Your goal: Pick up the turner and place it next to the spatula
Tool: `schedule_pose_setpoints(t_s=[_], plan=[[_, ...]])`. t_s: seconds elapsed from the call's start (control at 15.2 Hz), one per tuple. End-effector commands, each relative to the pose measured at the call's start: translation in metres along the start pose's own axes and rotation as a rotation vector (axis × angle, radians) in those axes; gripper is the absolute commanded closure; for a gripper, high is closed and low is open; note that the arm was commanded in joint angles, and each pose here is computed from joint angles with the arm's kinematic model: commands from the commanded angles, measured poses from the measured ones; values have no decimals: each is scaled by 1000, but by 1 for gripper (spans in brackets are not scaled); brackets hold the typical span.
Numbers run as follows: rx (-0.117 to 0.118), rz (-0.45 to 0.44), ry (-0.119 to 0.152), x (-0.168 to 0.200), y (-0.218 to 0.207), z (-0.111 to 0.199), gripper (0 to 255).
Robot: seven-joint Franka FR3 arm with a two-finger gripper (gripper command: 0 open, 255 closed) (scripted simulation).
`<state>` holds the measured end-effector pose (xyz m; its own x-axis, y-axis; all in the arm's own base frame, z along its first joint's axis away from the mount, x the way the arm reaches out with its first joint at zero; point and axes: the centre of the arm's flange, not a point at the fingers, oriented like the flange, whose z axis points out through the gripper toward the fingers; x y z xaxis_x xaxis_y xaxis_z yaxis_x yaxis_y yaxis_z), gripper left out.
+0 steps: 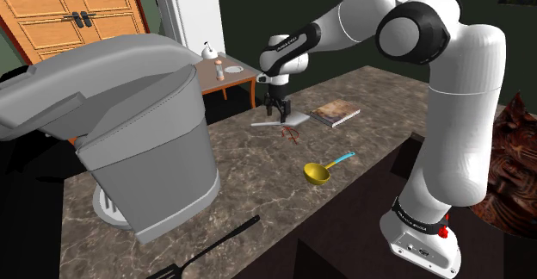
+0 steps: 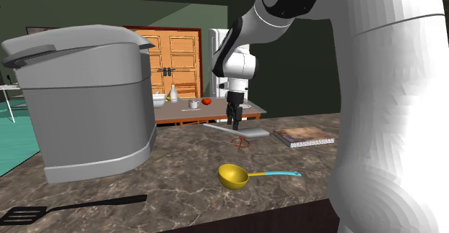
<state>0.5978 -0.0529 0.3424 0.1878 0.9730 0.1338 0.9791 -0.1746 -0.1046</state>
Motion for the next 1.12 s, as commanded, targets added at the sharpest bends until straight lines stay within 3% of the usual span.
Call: schedule_pose_setpoints(t_s=[0.0, 0.53, 0.59, 1.06], plan=[[0, -1, 0, 1, 0, 11, 0], [0, -1, 0, 1, 0, 14, 0], [0, -1, 0, 1, 0, 14, 255], [0, -1, 0, 1, 0, 14, 255]])
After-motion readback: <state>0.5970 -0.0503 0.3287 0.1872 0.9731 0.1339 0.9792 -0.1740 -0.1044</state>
